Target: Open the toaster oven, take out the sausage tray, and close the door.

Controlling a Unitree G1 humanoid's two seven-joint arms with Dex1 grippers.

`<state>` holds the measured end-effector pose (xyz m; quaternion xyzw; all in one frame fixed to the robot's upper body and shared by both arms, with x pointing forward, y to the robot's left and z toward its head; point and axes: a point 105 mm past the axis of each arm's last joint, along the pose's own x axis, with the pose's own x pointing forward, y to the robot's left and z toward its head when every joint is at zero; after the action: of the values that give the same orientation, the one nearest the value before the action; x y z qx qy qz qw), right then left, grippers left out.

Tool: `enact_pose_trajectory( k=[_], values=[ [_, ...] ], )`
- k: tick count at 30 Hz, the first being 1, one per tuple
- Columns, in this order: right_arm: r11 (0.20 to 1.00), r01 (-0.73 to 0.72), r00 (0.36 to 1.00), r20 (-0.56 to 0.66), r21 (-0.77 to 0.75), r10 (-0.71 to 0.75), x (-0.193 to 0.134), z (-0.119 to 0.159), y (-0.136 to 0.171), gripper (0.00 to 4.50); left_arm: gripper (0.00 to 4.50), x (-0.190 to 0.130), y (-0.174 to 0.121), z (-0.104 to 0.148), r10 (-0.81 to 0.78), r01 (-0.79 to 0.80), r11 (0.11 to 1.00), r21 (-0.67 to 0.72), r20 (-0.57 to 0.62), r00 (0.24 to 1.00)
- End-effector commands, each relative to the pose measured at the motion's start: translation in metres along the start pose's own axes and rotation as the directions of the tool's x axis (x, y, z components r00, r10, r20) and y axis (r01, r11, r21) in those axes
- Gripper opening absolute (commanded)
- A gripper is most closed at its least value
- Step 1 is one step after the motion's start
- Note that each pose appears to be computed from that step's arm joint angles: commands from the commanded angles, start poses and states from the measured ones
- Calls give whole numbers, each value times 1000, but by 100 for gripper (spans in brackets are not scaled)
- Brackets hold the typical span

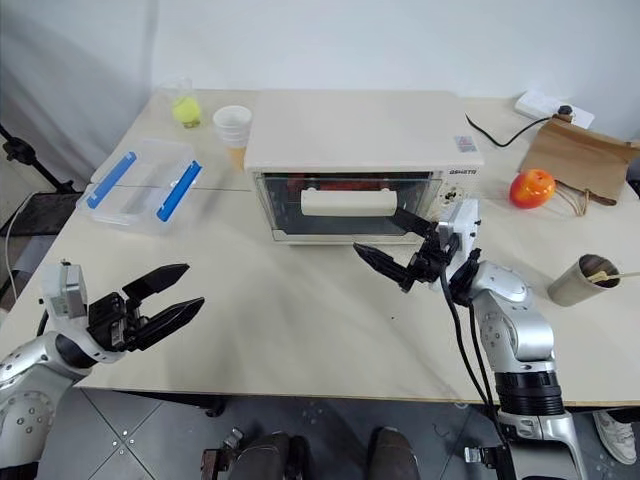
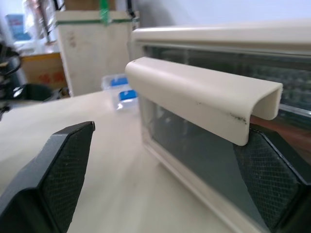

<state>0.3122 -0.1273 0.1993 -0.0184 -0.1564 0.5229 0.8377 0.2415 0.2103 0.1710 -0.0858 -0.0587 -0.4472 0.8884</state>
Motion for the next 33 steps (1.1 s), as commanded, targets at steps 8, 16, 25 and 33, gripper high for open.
enact_pose_trajectory(
  k=[8, 16, 25, 33],
  values=[
    [921, -205, 979, -75, -332, 191, -7, 0, 29, 450, 394, 20, 6, 37, -58, 59, 998, -9, 137, 989],
    [916, -172, 985, -72, -362, 156, -10, -3, 22, 450, 148, 82, 38, 54, -84, 72, 995, 65, 209, 974],
    [919, -150, 988, -80, -364, 129, -14, -6, 20, 450, 4, 137, 37, 33, -164, 155, 986, 62, 168, 972],
    [940, -23, 990, -138, -339, -26, -51, -9, 16, 450, 4, 141, 26, 13, -256, 251, 965, 71, 81, 963]
  ],
)
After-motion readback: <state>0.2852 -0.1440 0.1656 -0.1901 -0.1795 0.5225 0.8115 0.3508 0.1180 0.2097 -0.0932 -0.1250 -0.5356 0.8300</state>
